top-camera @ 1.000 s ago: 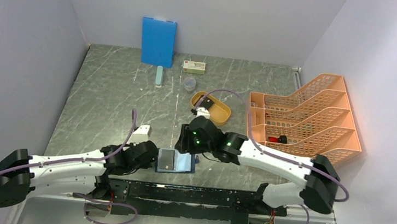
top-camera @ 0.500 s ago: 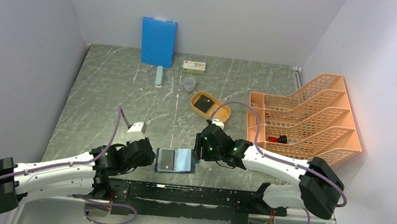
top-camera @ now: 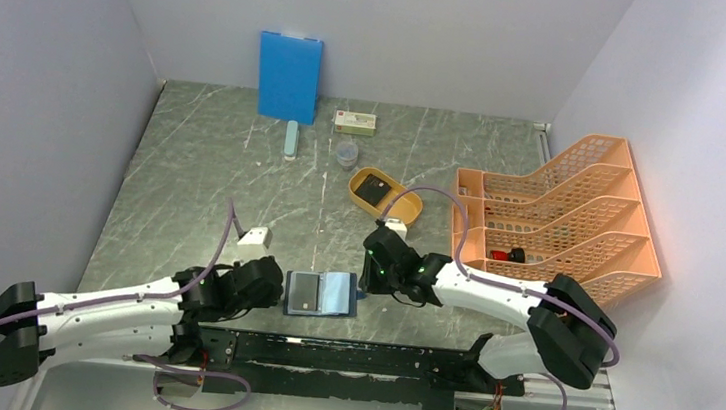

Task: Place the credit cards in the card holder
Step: Close the card holder at the center of the board.

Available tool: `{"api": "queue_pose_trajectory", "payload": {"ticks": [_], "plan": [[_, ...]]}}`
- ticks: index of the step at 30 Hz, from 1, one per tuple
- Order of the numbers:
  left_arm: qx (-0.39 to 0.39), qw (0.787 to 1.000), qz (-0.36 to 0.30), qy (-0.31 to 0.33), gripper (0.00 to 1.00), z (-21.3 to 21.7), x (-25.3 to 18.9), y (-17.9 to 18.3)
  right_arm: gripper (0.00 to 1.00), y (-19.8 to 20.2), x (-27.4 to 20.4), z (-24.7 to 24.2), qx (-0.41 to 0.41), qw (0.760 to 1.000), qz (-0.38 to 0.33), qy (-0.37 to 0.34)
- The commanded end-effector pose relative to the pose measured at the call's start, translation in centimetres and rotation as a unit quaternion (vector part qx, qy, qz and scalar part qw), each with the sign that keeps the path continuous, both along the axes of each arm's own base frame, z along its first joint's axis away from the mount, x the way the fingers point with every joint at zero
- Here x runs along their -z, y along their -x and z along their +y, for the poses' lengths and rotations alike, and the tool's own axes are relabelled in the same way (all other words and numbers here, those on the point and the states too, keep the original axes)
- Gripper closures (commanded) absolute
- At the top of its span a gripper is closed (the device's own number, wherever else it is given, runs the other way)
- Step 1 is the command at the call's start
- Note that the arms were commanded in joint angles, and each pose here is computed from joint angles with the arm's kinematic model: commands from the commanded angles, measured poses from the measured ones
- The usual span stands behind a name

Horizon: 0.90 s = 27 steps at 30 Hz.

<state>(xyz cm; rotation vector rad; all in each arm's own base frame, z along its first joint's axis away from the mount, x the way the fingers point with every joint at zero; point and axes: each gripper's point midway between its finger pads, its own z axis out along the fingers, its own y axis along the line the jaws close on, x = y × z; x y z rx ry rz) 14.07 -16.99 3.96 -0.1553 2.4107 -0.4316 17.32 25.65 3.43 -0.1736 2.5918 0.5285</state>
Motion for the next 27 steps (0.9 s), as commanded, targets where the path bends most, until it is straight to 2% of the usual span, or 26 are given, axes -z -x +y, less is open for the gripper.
{"api": "queue_pose_trajectory", "payload": {"ticks": [1, 2, 5, 6, 18, 23, 27], "plan": [[0.034, 0.999, -0.010, 0.016, 0.69, -1.8, -0.4, -0.4, 0.77, -0.5, 0.0, -0.8, 0.008, 1.000, -0.011, 0.013], [0.040, 0.999, -0.011, 0.017, 0.69, -2.1, -0.4, -0.4, 0.81, -0.5, -0.1, -0.9, 0.009, 1.000, -0.013, 0.011], [0.058, 0.998, -0.004, 0.013, 0.70, -2.9, 0.1, -0.3, 0.99, -0.6, -0.8, -1.2, 0.013, 1.000, -0.019, 0.003], [0.061, 0.998, 0.000, 0.012, 0.71, -3.2, 0.3, -0.3, 1.00, -0.5, -1.0, -1.3, 0.013, 1.000, -0.021, 0.001], [0.102, 0.995, -0.010, 0.015, 0.76, -7.8, -0.8, -2.3, 1.00, -0.7, -9.7, -0.3, -0.006, 0.994, -0.074, -0.080], [0.069, 0.998, -0.014, 0.005, 0.76, -6.3, -0.6, -2.6, 1.00, 0.2, -11.8, 2.5, -0.048, 0.986, -0.059, -0.151], [0.037, 0.999, 0.001, -0.008, 0.78, -4.1, 1.3, -2.1, 1.00, 0.4, -11.6, 4.6, -0.066, 0.980, -0.041, -0.183]]}}
